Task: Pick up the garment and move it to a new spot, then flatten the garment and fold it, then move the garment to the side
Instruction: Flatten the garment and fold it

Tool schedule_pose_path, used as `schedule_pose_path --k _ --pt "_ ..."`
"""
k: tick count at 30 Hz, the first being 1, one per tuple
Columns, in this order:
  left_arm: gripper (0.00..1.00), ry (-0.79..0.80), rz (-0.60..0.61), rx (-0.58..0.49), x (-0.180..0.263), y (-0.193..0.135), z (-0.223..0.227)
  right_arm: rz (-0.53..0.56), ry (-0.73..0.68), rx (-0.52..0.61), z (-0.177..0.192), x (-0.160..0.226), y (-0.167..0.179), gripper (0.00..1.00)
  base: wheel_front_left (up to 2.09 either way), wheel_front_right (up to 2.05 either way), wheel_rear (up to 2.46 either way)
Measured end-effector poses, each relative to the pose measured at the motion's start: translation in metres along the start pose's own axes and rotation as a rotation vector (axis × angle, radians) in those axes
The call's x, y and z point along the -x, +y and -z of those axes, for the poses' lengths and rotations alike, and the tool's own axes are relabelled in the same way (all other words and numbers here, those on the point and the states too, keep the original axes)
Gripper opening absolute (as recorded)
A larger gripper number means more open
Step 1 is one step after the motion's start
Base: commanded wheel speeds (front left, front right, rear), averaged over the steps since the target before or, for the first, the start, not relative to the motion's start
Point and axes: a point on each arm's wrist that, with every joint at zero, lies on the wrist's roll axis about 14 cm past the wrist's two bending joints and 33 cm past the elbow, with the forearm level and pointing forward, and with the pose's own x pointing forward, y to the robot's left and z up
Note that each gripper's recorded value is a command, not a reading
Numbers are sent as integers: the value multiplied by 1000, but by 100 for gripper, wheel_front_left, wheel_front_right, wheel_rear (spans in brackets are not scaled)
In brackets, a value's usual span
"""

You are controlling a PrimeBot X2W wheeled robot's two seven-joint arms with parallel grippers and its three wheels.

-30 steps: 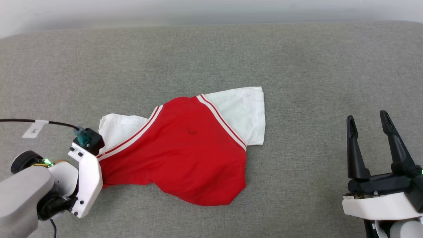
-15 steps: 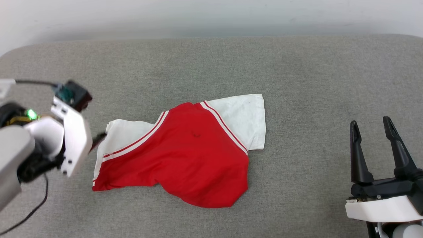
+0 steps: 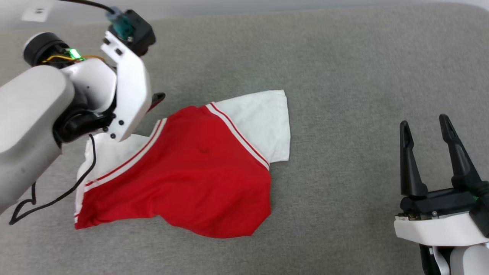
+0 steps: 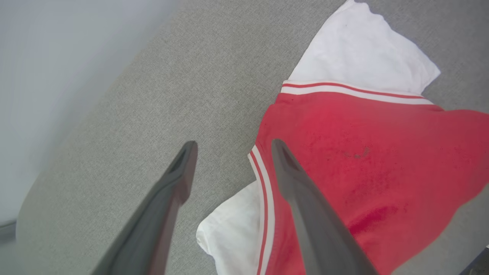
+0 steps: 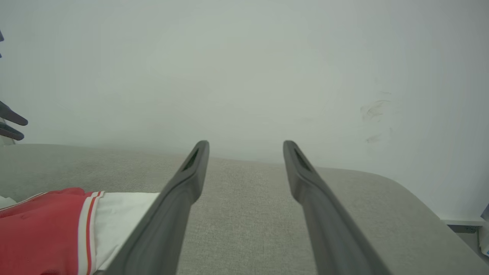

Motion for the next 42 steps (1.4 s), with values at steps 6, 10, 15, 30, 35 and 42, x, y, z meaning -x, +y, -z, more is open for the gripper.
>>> schedule_pose_path --k 6,10,15,30,35,42 --pt "100 185 77 -37 -44 -14 25 33 24 16 10 -3 -12 100 0 0 0" --pt "100 290 127 -76 -69 -26 43 49 46 22 17 -3 -19 100 0 0 0" --pt "100 393 181 -97 -95 -40 71 72 76 37 27 -2 -27 100 0 0 0" --pt "0 195 211 -158 -82 -65 35 95 57 25 18 4 -34 100 0 0 0" --pt "0 -15 190 -248 -47 -73 -25 95 28 10 4 11 -32 100 0 0 0" --pt "0 -218 265 -397 -33 -121 -98 130 5 30 -9 20 -43 100 0 0 0"
